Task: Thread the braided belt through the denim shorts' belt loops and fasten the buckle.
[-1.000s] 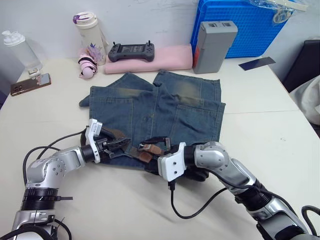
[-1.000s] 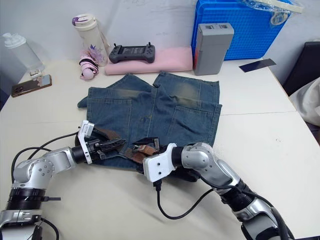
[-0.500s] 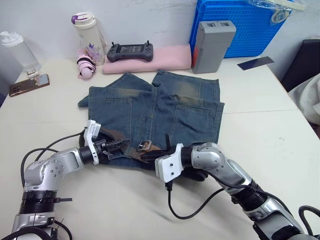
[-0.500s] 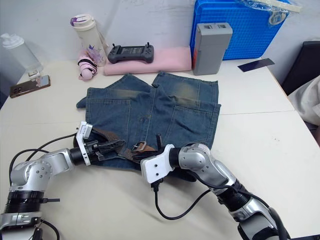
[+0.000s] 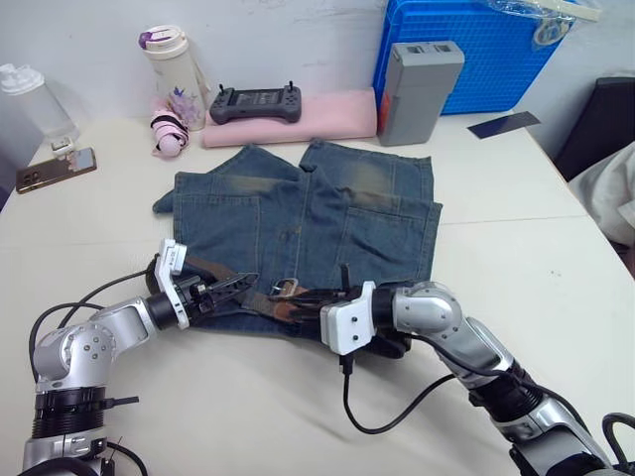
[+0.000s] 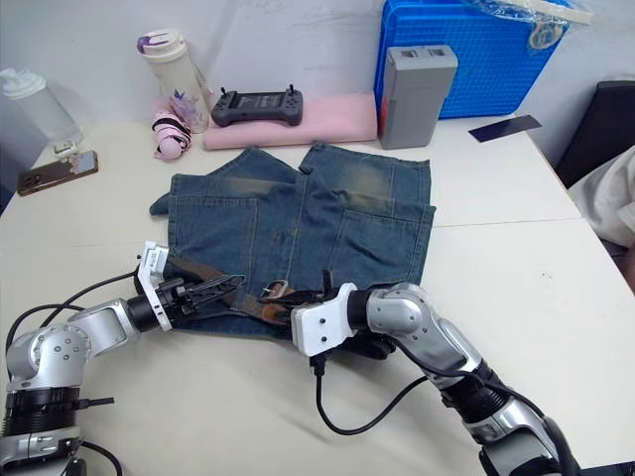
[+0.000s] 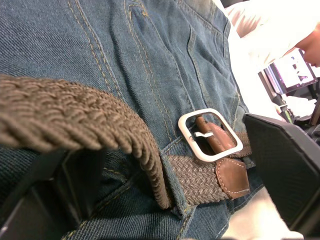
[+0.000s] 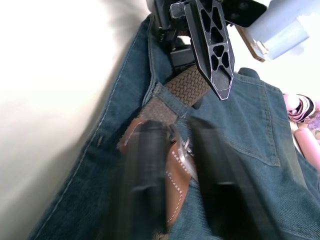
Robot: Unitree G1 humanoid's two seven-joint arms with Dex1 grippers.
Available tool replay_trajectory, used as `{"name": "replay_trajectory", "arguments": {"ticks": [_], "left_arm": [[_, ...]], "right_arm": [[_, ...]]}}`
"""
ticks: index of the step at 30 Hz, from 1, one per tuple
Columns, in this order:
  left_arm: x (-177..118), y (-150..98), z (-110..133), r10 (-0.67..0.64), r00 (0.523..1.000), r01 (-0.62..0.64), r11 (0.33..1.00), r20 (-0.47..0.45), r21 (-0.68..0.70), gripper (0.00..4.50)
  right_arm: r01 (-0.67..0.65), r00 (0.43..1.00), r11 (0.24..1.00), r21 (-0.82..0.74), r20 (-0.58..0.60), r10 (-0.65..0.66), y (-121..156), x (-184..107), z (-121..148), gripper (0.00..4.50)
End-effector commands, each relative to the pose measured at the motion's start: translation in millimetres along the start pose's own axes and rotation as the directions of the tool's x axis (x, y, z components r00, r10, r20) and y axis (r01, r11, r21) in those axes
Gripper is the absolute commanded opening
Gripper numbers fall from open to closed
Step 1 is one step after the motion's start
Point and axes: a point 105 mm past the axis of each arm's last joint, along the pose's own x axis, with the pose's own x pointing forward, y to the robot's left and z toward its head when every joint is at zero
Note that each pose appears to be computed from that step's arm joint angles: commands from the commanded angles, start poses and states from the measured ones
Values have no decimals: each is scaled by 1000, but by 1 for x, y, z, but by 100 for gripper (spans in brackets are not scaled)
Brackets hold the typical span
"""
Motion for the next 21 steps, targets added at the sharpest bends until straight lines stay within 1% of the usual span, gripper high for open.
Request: {"name": "replay_trajectory", "arguments": {"ticks": [1, 8, 13, 18, 20, 21], "left_arm": [[-2, -4, 0, -6, 1000, 6, 1000, -3, 18, 450], [-2, -5, 2, -7, 1000, 7, 1000, -7, 21, 450], [-2, -5, 2, -7, 1000, 8, 1000, -10, 22, 450], [-1, -5, 2, -6, 1000, 7, 1000, -13, 21, 450], [0, -4, 3, -6, 1000, 7, 1000, -13, 20, 450], [0, -4, 3, -7, 1000, 7, 1000, -13, 20, 450]], "right_arm": [[-8, 1000, 999, -52, 9, 8, 3, 4, 2, 122], [-22, 999, 997, -77, -28, 20, 11, 12, -9, 122], [-21, 999, 997, -79, -33, 18, 12, 14, -10, 122], [3, 1000, 998, -62, -21, -5, 6, 7, -7, 122], [6, 1000, 998, -61, -16, -7, 3, 5, -6, 177], [1, 1000, 998, -66, -14, -2, 3, 4, -5, 211]]}}
